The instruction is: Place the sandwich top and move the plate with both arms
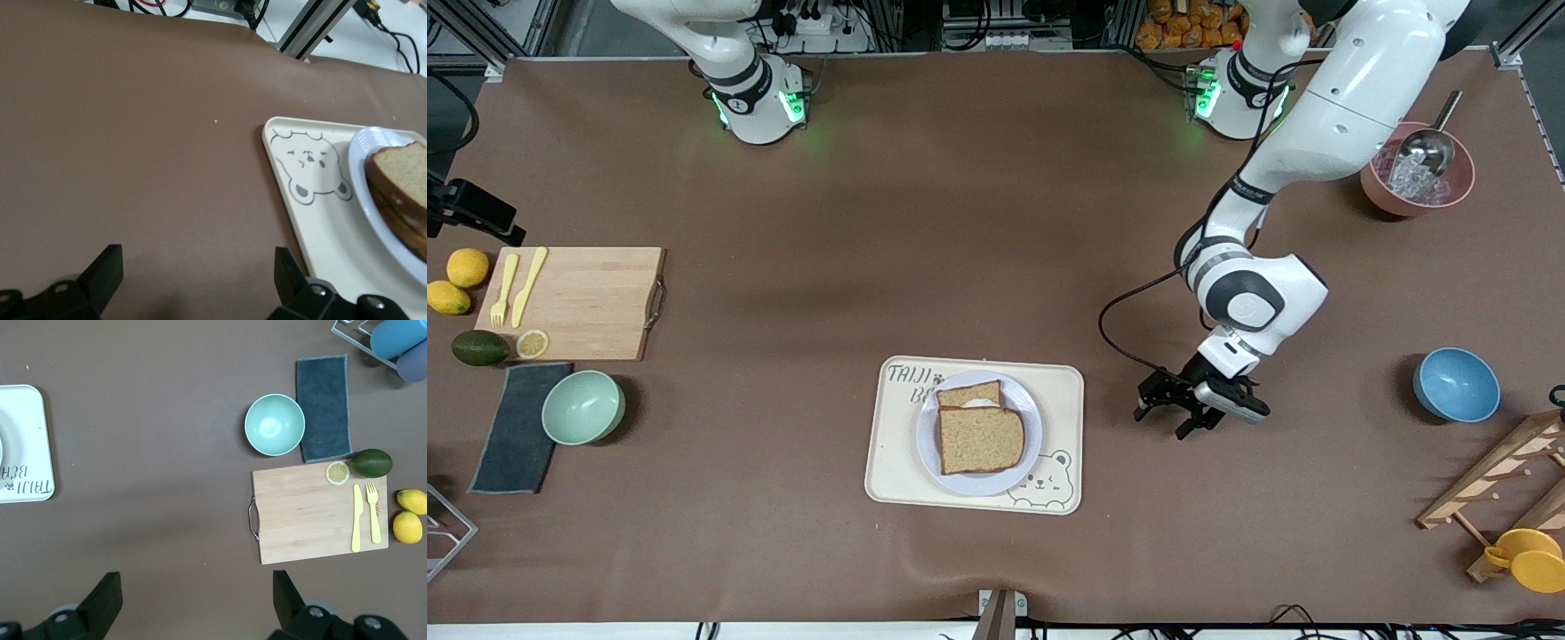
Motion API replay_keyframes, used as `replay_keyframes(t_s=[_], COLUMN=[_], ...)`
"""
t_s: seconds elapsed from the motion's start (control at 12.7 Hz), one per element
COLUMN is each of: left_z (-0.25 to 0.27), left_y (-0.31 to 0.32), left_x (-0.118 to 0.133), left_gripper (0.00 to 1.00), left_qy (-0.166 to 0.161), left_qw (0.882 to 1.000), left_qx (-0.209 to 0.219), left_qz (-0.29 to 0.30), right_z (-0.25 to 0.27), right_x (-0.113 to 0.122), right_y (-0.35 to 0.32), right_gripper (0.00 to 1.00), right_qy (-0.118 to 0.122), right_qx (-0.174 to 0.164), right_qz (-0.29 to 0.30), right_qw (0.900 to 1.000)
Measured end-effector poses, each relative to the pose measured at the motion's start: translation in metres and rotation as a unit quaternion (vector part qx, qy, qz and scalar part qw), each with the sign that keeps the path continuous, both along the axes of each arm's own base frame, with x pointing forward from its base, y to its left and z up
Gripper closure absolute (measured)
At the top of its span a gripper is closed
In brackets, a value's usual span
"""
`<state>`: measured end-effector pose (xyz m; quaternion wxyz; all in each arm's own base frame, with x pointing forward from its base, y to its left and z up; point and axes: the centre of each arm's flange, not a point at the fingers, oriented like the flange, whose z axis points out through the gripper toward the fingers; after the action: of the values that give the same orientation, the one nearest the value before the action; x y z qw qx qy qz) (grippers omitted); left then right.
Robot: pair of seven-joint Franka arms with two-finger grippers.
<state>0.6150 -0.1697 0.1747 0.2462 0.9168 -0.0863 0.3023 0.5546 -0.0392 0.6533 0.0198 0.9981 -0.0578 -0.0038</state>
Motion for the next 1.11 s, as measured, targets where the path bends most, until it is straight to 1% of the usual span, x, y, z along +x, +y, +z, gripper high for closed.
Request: replay_keyframes(t_s=[0.24, 0.47, 0.79, 0.95, 1.11], left_z=[-0.002, 0.000, 0.020, 0.027, 0.031], left_y=[0.023, 0.030, 0.044, 0.055, 0.063], left_x=[0.005, 0.005, 0.015, 0.015, 0.015], left_gripper=[0.00, 0.00, 0.00, 0.00, 0.00], left_qy=[-0.008, -0.012, -0.018, -0.022, -0.026], left_qw=[0.999, 0.999, 0.998, 0.997, 0.995], left_qx=[0.028, 0.040, 0.055, 0.064, 0.081], left_qz=[-0.019, -0.029, -0.035, -0.036, -0.047], right_z=[0.000, 0.000, -0.001, -0.001, -0.001], right_x=[0.000, 0.000, 0.001, 0.001, 0.001], right_y=[0.000, 0.001, 0.002, 0.002, 0.003], right_gripper=[0.00, 0.00, 0.00, 0.00, 0.00], right_qy=[0.000, 0.000, 0.001, 0.001, 0.001], right_qx=[0.000, 0.000, 0.001, 0.001, 0.001], right_qz=[0.000, 0.001, 0.002, 0.002, 0.002], right_qw=[1.000, 1.000, 1.000, 1.000, 1.000])
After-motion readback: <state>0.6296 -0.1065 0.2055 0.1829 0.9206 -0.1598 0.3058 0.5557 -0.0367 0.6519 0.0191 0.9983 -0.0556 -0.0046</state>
